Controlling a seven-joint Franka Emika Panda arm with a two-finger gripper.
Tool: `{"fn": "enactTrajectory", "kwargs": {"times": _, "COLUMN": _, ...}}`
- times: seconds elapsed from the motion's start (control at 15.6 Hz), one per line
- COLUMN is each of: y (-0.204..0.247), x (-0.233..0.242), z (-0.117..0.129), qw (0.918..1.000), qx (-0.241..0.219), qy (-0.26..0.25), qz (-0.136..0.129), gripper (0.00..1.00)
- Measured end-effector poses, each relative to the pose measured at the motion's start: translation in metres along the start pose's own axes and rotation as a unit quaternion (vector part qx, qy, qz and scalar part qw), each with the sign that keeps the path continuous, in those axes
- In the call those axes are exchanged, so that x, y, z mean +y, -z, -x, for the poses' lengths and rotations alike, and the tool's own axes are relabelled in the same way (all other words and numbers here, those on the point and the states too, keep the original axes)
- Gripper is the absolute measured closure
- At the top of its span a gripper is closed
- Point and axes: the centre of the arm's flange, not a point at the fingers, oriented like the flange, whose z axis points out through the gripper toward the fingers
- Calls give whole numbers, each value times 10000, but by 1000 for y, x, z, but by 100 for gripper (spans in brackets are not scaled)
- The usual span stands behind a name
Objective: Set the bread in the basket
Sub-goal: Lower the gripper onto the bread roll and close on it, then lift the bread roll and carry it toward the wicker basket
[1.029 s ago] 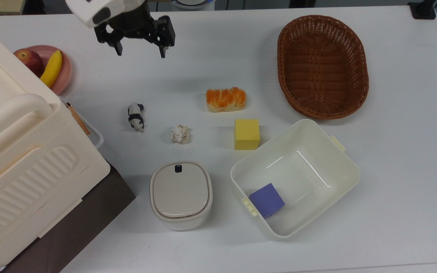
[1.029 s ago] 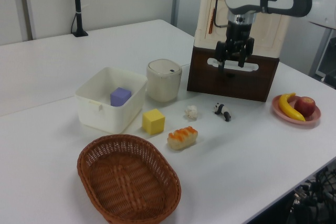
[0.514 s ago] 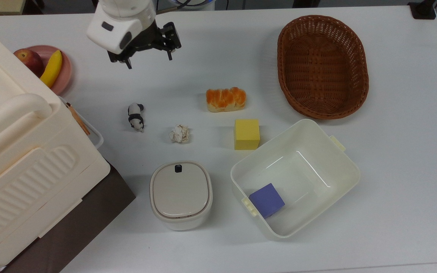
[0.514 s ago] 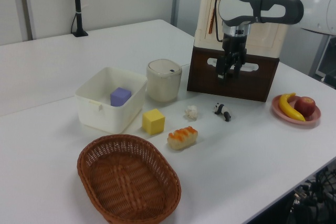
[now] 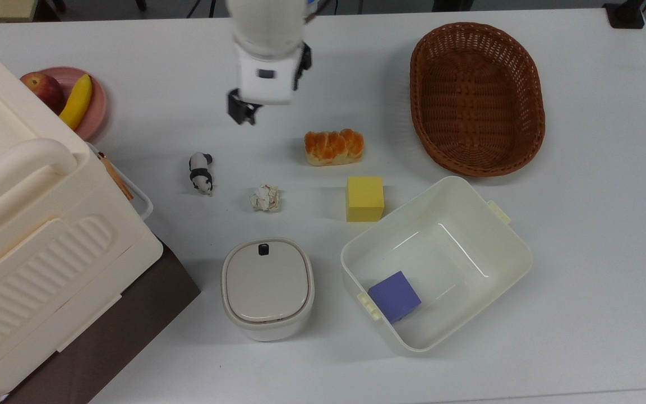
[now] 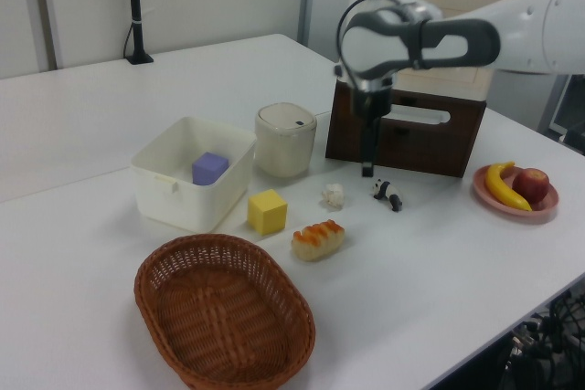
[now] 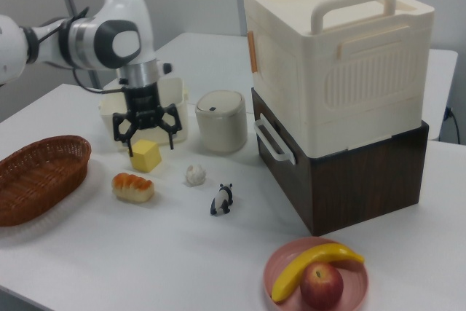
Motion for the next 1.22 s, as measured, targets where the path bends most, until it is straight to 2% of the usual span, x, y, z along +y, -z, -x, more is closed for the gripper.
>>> {"fn": "enactTrajectory", "kwargs": {"times": 0.13, "y": -13, "x": -23, "z": -19, "qw": 9993, "qx": -91, "qy": 336, "qz": 105, "gripper": 0}}
{"fn": "enactTrajectory", "kwargs": {"times": 0.39, "y": -41, "x": -52, "z": -40, "qw": 9953, "qx": -184, "qy": 910, "qz": 291, "gripper": 0}}
{"fn": "enactTrajectory", "kwargs": {"times": 0.71, "y": -97, "x": -79, "z": -58, "qw": 9838, "qx": -296, "qy": 1564, "qz": 824, "gripper": 1}}
{"fn": "enactTrajectory", "kwargs": {"times": 0.9, "y": -114, "x": -93, "z": -70, "qw": 9800, "qx": -402, "qy": 1772, "qz": 816, "gripper": 4}}
{"fn": "enactTrajectory", "kwargs": {"times": 1.03, "y": -122, "x": -98, "z": -75, "qw": 9789, "qx": -455, "qy": 1830, "qz": 790, "gripper": 8}}
{"fn": "enactTrajectory", "kwargs": {"times": 1.09, "y": -125, "x": -98, "z": -77, "qw": 9785, "qx": -468, "qy": 1850, "qz": 786, "gripper": 19}}
{"fn": "enactTrajectory", "kwargs": {"times": 1.22, "y": -128, "x": -101, "z": -81, "qw": 9778, "qx": -479, "qy": 1880, "qz": 789, "gripper": 26}}
